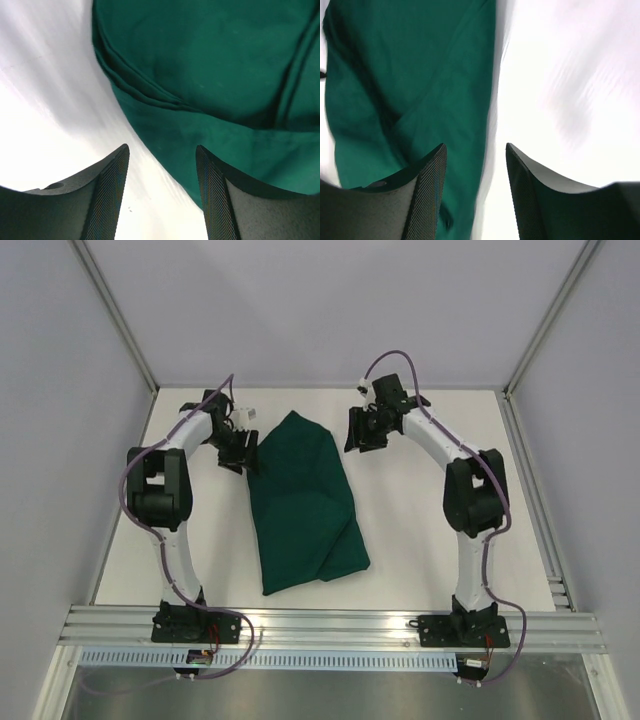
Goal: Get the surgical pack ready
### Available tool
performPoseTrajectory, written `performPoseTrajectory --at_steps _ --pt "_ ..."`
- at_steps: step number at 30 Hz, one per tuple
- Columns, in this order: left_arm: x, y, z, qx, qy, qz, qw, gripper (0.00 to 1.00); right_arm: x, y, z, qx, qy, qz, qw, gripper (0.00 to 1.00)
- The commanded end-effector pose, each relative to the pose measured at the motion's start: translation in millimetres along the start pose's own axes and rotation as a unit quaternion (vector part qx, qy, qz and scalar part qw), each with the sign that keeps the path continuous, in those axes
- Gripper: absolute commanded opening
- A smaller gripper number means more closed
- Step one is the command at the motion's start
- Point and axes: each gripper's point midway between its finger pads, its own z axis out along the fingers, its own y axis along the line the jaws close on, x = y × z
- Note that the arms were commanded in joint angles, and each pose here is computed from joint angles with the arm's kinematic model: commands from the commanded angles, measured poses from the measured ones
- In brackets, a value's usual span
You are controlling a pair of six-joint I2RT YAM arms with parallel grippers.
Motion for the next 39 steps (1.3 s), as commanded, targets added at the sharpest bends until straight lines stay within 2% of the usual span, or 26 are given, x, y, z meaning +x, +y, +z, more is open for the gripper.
performPoseTrajectory --at_steps 1,8,18,19,20,21,22,23,25,33,39 --pt "-10 13 7 -0.019 -0.004 -0.023 1.000 0.64 2 -17 44 0.030 0.035 0.036 0.998 0.52" --pt "-16 17 25 0.001 0.005 -0.033 0.999 0.62 -6 -15 95 -0.014 0.048 0.085 0.995 0.51" --pt "-23 17 44 0.030 0.017 -0.044 0.998 0.34 -10 -10 124 -0.054 0.048 0.122 0.990 0.47" --pt "-25 15 43 0.033 0.014 -0.041 0.998 0.32 -16 -8 124 -0.057 0.041 0.120 0.990 0.41" --pt "-27 14 43 0.037 0.011 -0.038 0.999 0.24 -15 -9 127 -0.057 0.043 0.123 0.990 0.36" --pt "-29 10 41 0.047 0.006 -0.035 0.998 0.18 -17 -6 127 -0.063 0.044 0.127 0.989 0.22" --pt "-33 9 39 0.050 0.001 -0.031 0.998 0.12 -21 -5 127 -0.068 0.040 0.127 0.989 0.15" --pt "-36 7 37 0.053 -0.006 -0.026 0.998 0.00 -23 -4 125 -0.071 0.038 0.128 0.988 0.10" --pt "-46 5 27 0.050 -0.025 -0.013 0.998 0.00 -34 1 116 -0.079 0.026 0.128 0.988 0.00" --pt "-87 -9 -23 0.043 -0.097 0.032 0.994 0.00 -80 9 61 -0.105 -0.043 0.124 0.986 0.01" --pt "-82 -32 -56 0.071 -0.125 0.079 0.986 0.00 -85 29 21 -0.134 -0.067 0.089 0.985 0.01"
